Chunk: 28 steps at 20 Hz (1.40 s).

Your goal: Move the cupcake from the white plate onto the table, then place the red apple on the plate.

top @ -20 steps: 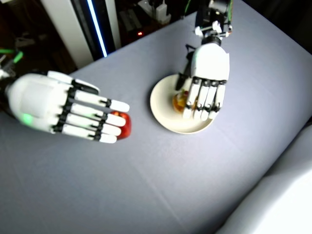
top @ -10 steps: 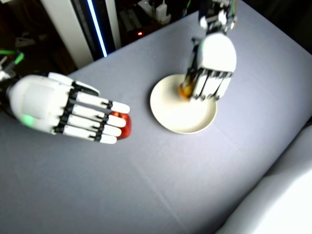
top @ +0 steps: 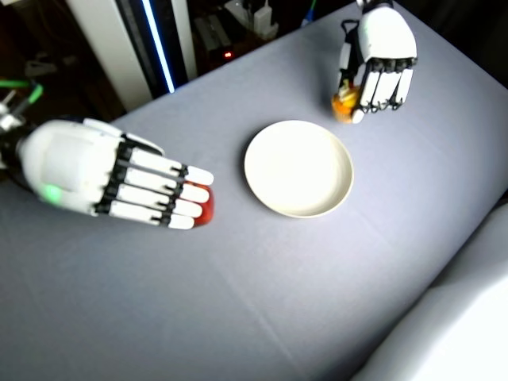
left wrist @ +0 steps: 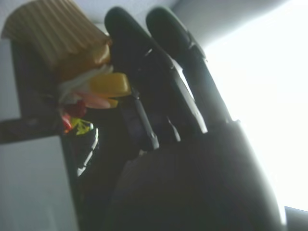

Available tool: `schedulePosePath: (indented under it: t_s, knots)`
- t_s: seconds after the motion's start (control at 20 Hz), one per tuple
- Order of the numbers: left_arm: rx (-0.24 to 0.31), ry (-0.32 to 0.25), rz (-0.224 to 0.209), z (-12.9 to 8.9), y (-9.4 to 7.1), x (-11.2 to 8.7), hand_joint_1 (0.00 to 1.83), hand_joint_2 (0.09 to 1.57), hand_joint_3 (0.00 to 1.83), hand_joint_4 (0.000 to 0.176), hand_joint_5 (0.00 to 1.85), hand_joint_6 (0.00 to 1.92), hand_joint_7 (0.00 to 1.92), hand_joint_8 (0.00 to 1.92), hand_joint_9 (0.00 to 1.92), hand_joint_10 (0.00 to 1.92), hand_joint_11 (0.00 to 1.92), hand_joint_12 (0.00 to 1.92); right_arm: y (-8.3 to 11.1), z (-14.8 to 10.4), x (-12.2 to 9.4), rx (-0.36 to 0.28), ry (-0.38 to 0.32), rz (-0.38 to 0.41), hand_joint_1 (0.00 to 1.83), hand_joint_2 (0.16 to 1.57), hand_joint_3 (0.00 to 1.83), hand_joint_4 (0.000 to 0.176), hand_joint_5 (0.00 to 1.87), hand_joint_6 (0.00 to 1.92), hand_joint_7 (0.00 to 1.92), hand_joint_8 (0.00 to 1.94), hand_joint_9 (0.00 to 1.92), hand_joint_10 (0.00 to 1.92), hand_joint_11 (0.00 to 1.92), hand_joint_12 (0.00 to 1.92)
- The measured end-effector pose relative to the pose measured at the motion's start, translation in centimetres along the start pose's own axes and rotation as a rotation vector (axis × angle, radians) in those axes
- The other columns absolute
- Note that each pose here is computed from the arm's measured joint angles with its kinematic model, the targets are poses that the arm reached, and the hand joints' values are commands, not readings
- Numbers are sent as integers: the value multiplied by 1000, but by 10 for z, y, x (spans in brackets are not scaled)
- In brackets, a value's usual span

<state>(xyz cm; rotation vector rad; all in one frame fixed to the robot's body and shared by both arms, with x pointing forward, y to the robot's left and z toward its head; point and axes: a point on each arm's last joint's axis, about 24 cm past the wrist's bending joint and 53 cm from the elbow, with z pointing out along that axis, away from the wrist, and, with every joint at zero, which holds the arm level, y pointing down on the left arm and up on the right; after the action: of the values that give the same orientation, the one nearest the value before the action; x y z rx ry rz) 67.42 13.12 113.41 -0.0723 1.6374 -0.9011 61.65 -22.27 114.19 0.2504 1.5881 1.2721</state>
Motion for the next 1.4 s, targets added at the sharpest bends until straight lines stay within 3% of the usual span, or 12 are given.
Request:
schedulePosePath:
  t_s: [0.1, 0.2, 0.3, 0.45, 0.55, 0.75, 0.85, 0.95, 1.0, 1.05, 1.15, 1.4]
  knots:
    - [1, 6, -11, 1, -1, 4, 1197, 1063, 12, 0, 1085, 750, 943, 497, 931, 541, 683, 1217, -1, 0, 3, 5, 13, -1, 1011, 1258, 0, 65, 248, 3, 171, 1, 181, 4, 196, 261]
    - [-6, 3, -13, 0, 2, 4, 1145, 960, 0, 0, 765, 77, 858, 57, 806, 217, 373, 1161, -3, 0, 7, 14, 29, -3, 1009, 1250, 0, 74, 247, 2, 171, 3, 174, 0, 179, 249]
    - [-19, 12, -7, -5, 5, 4, 908, 906, 0, 120, 401, 0, 522, 0, 478, 6, 12, 1085, -10, 0, 5, 35, 36, -13, 981, 1165, 0, 74, 208, 0, 161, 0, 165, 0, 202, 251]
    - [-24, 10, 0, -13, 7, 3, 878, 869, 0, 114, 247, 0, 304, 0, 347, 0, 5, 1066, -10, 8, 5, 38, 54, -32, 1015, 993, 7, 136, 159, 2, 117, 4, 132, 2, 49, 487]
    - [-19, 4, 5, -20, 5, 1, 788, 851, 0, 168, 146, 0, 182, 0, 222, 0, 0, 836, -6, 18, 8, 26, 84, -59, 1056, 932, 1, 92, 139, 0, 111, 0, 123, 0, 2, 571]
    - [-8, -38, 10, -31, 1, -13, 764, 833, 0, 176, 119, 2, 144, 2, 185, 7, 0, 740, -17, 36, 16, 58, 142, -111, 1033, 898, 0, 67, 144, 4, 142, 3, 178, 1, 6, 684]
    - [27, -55, 12, -35, -12, -16, 775, 818, 0, 176, 63, 1, 53, 5, 69, 8, 0, 418, -32, 43, 20, 107, 174, -132, 1152, 872, 0, 146, 236, 2, 406, 11, 504, 44, 276, 925]
    - [45, -58, 22, -39, -18, -17, 753, 816, 0, 176, 8, 0, 77, 2, 199, 6, 0, 766, -40, 49, 22, 134, 190, -146, 1250, 971, 8, 85, 518, 22, 551, 9, 880, 82, 610, 1034]
    - [49, -67, 19, -40, -19, -18, 745, 822, 1, 176, 1, 0, 80, 1, 216, 3, 0, 839, -42, 52, 21, 140, 194, -143, 1326, 990, 3, 0, 747, 25, 717, 26, 1078, 128, 668, 1044]
    - [47, -77, 16, -40, -18, -20, 741, 828, 3, 176, 0, 0, 71, 0, 219, 3, 0, 851, -38, 58, 18, 129, 192, -148, 1365, 1095, 3, 0, 1207, 65, 834, 997, 849, 1181, 588, 1419]
    - [50, -87, 16, -41, -19, -23, 759, 843, 3, 176, 0, 0, 50, 1, 122, 17, 0, 582, -35, 62, 16, 121, 191, -157, 1385, 1089, 4, 0, 1105, 604, 966, 1039, 928, 1211, 785, 1351]
    - [63, -103, 8, -52, -23, -28, 749, 840, 1, 176, 0, 0, 59, 4, 105, 4, 0, 618, 9, 91, 5, -14, 133, -143, 1240, 1147, 2, 0, 1035, 651, 814, 1515, 763, 1600, 755, 1783]
